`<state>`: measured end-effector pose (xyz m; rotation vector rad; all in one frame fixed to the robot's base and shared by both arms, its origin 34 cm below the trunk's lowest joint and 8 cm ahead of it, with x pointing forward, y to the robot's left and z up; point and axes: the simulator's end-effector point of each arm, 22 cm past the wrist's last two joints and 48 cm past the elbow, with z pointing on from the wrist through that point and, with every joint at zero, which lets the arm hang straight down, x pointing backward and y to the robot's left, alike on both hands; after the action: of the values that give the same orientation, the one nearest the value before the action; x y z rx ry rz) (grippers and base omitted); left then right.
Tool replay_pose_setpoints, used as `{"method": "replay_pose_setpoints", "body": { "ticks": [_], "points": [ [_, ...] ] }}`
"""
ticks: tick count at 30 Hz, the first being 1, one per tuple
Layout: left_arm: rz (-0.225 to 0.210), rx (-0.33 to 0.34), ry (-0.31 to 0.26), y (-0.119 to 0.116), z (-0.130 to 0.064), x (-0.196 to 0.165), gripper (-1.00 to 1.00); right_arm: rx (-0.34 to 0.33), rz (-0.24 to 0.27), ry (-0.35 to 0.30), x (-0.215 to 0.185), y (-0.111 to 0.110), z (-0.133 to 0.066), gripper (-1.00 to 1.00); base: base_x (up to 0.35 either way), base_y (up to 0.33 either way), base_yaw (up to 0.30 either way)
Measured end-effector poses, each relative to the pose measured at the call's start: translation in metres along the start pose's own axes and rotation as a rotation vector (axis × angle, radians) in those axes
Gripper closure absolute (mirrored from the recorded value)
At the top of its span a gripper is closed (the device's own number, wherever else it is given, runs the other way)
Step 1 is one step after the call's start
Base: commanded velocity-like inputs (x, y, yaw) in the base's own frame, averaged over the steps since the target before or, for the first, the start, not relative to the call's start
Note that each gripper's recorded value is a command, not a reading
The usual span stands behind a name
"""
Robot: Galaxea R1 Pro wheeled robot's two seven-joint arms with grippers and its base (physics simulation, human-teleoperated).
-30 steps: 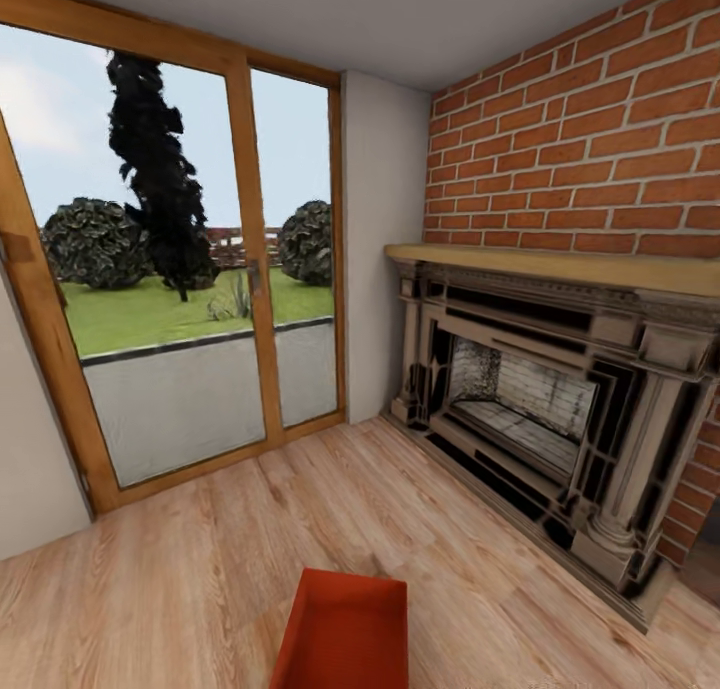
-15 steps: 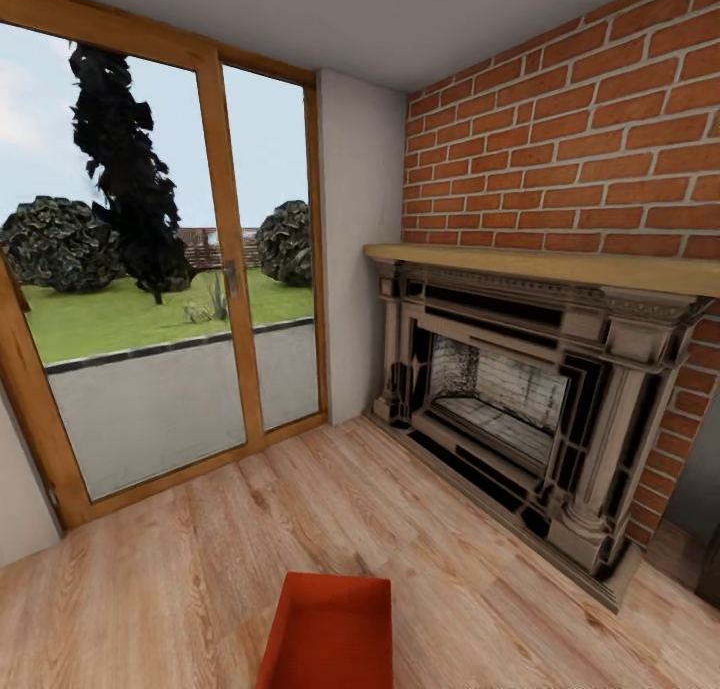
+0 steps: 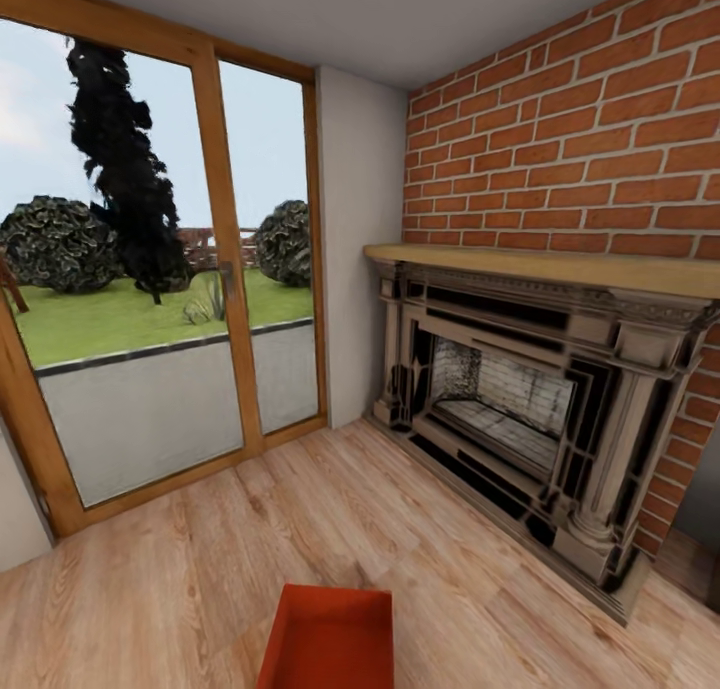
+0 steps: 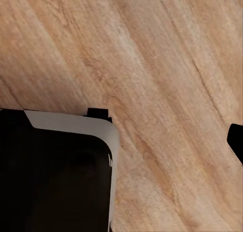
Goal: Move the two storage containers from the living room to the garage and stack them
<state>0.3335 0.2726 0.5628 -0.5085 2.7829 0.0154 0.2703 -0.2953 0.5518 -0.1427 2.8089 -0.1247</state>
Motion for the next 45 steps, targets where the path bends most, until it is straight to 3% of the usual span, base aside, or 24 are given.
{"method": "replay_pose_setpoints", "body": {
  "ticks": [12, 22, 35, 45],
  "points": [
    [0.000, 0.000, 0.000, 0.0000, 0.0002, 0.0000, -1.00, 0.001, 0.003, 0.000, 0.0000, -0.0001, 0.0001, -1.00, 0.155, 0.002, 0.000],
    [-0.001, -0.001, 0.001, 0.0001, 0.0002, 0.0003, -1.00, 0.001, 0.004, 0.001, 0.0000, -0.0001, 0.0002, -1.00, 0.002, 0.234, 0.000],
    [-0.002, -0.001, 0.000, 0.0001, 0.0002, -0.0001, -1.00, 0.001, 0.005, 0.001, -0.0001, -0.0002, 0.0002, -1.00, 0.004, 0.032, 0.000],
    [-0.001, -0.001, 0.000, 0.0001, 0.0000, 0.0000, -1.00, 0.001, 0.005, 0.000, -0.0003, -0.0001, 0.0001, -1.00, 0.179, 0.157, 0.000]
  ]
}}
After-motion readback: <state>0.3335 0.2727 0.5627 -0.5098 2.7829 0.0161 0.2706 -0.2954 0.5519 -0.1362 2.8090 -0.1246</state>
